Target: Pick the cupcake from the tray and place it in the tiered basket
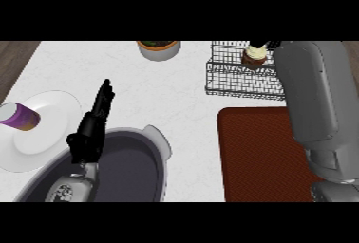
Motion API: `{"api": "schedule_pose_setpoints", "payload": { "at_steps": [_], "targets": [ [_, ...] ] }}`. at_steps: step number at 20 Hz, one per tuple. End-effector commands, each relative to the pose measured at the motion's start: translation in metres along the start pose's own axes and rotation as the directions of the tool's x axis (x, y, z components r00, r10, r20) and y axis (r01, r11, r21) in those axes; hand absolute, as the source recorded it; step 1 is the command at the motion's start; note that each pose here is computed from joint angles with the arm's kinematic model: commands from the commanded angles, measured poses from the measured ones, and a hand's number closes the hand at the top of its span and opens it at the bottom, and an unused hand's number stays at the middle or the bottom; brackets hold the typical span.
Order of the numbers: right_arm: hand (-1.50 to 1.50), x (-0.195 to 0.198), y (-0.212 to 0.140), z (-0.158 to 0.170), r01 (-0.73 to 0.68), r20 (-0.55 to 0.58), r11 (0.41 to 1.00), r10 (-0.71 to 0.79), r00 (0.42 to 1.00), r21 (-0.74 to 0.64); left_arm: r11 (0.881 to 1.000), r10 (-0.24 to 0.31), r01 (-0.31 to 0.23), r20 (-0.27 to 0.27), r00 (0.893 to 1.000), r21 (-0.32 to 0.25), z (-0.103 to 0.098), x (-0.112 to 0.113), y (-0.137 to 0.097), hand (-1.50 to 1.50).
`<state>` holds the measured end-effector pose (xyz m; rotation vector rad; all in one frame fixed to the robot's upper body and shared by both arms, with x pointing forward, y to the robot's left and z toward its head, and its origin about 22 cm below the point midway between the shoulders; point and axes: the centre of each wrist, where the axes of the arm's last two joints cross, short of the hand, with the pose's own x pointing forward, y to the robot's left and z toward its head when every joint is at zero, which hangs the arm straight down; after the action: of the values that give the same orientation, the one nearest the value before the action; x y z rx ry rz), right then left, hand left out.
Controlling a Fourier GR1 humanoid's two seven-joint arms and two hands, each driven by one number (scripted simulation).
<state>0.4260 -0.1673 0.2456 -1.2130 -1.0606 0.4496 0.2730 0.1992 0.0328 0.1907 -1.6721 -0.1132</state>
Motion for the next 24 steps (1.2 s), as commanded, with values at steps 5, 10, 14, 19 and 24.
{"api": "schedule_pose_setpoints", "payload": {
  "at_steps": [5, 10, 14, 19, 24],
  "targets": [
    [-1.50, -0.026, -0.012, -0.006, 0.326, 0.009, 0.941, -0.326, 0.945, -0.089, 1.000, 0.022, -0.022, -0.009, 1.000, 0.008, -0.005, 0.006, -0.009, 0.00],
    [-1.50, -0.061, -0.046, -0.004, 0.417, -0.088, 0.881, -0.445, 0.891, -0.224, 1.000, -0.007, 0.008, -0.016, 1.000, 0.023, -0.003, -0.006, 0.008, 0.00],
    [-1.50, -0.113, -0.065, -0.006, 0.480, -0.160, 0.826, -0.538, 0.827, -0.297, 0.999, 0.007, -0.006, -0.021, 1.000, 0.034, 0.010, -0.020, 0.017, 0.00],
    [-1.50, -0.181, -0.087, 0.030, 0.575, -0.138, 0.748, -0.642, 0.754, -0.332, 0.999, -0.004, 0.005, -0.028, 1.000, 0.044, 0.014, -0.008, 0.027, 0.00],
    [-1.50, -0.262, -0.094, 0.079, 0.575, -0.103, 0.754, -0.630, 0.770, -0.317, 0.998, -0.015, 0.017, -0.037, 0.999, 0.059, 0.009, -0.009, 0.024, 0.00]
  ]
}}
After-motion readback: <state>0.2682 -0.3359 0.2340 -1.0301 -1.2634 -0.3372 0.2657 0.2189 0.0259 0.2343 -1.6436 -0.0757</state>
